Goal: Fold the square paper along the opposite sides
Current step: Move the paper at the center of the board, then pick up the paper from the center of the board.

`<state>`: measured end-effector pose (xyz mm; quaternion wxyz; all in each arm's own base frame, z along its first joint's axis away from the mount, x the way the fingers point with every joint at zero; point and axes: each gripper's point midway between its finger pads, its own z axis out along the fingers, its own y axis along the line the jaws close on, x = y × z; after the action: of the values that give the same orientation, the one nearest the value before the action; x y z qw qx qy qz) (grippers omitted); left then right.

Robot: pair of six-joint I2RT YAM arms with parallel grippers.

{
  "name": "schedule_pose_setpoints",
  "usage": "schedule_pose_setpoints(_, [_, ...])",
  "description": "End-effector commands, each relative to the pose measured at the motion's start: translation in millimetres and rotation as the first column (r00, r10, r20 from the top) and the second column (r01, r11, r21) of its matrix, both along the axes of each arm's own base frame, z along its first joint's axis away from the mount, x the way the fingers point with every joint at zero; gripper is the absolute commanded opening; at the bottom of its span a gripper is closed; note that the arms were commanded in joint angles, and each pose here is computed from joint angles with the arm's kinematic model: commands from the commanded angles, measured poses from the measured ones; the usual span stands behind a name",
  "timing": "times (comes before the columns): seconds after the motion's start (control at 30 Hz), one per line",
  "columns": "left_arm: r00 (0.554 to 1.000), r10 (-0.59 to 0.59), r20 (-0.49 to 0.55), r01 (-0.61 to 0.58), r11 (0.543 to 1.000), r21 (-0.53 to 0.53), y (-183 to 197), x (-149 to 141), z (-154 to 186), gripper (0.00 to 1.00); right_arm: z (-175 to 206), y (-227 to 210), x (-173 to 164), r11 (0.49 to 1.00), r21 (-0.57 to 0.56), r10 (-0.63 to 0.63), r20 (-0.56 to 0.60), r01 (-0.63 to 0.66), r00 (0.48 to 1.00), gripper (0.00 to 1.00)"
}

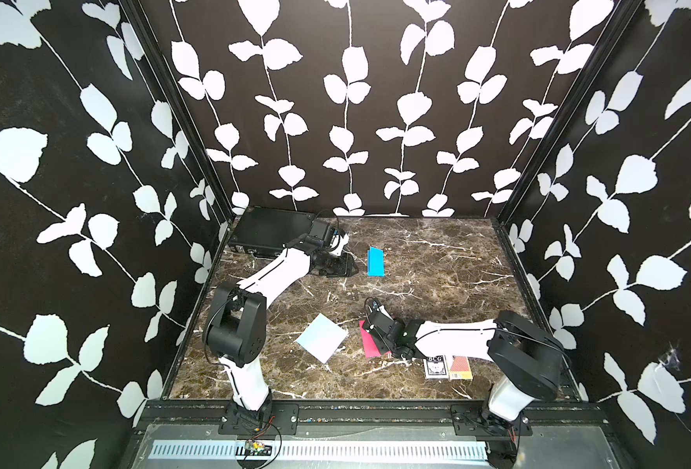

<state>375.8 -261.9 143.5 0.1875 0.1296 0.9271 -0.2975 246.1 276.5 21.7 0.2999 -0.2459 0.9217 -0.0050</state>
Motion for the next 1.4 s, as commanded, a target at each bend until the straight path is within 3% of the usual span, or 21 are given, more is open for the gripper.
schedule_pose_setpoints(0.0, [1.0,0.001,-0.003,-0.001,1.0,0.004,0,-3,-1,0.48,-17,-19,12,0.995,-0.073,-0.072,-0.009,0.071,0.997,0.57])
schedule_pose_setpoints(0.23, [1.0,0.012,-0.008,-0.012,1.0,0.015,1,-1,-5,0.48,-17,-30,33,0.986,-0.068,-0.153,0.014,0.154,0.988,0.57])
schedule_pose_setpoints(0.47, [0.998,0.034,-0.045,-0.033,0.999,0.026,3,-1,-15,0.48,-9,-24,46,0.988,-0.035,-0.149,0.026,0.15,0.988,0.57])
schedule_pose_setpoints(0.63, [0.994,0.051,-0.101,-0.048,0.998,0.028,5,-12,-26,0.49,28,-13,51,0.978,0.145,-0.152,0.01,0.149,0.988,0.58])
schedule_pose_setpoints(0.73, [0.986,0.052,-0.156,-0.047,0.998,0.037,3,-27,-38,0.53,36,-18,51,0.943,0.271,-0.183,-0.06,0.192,0.981,0.61])
schedule_pose_setpoints(0.83, [0.977,0.023,-0.21,-0.011,0.998,0.058,-6,-46,-51,0.66,43,-26,48,0.868,0.429,-0.196,-0.164,0.249,0.967,0.65])
schedule_pose_setpoints(0.9, [0.971,0.005,-0.24,0.007,0.999,0.049,-16,-55,-58,0.68,37,-31,44,0.816,0.496,-0.189,-0.257,0.297,0.948,0.66])
schedule_pose_setpoints(1.07, [0.953,-0.037,-0.3,0.04,0.999,0.004,-41,-64,-69,0.7,24,-39,34,0.72,0.577,-0.157,-0.404,0.384,0.901,0.67])
schedule_pose_setpoints(1.23, [0.938,-0.065,-0.341,0.061,0.998,-0.025,-59,-68,-78,0.7,1,-51,28,0.712,0.566,-0.153,-0.451,0.415,0.879,0.59])
schedule_pose_setpoints(1.37, [0.923,-0.074,-0.377,0.063,0.997,-0.04,-63,-73,-90,0.63,-11,-46,24,0.721,0.569,-0.116,-0.463,0.395,0.878,0.55])
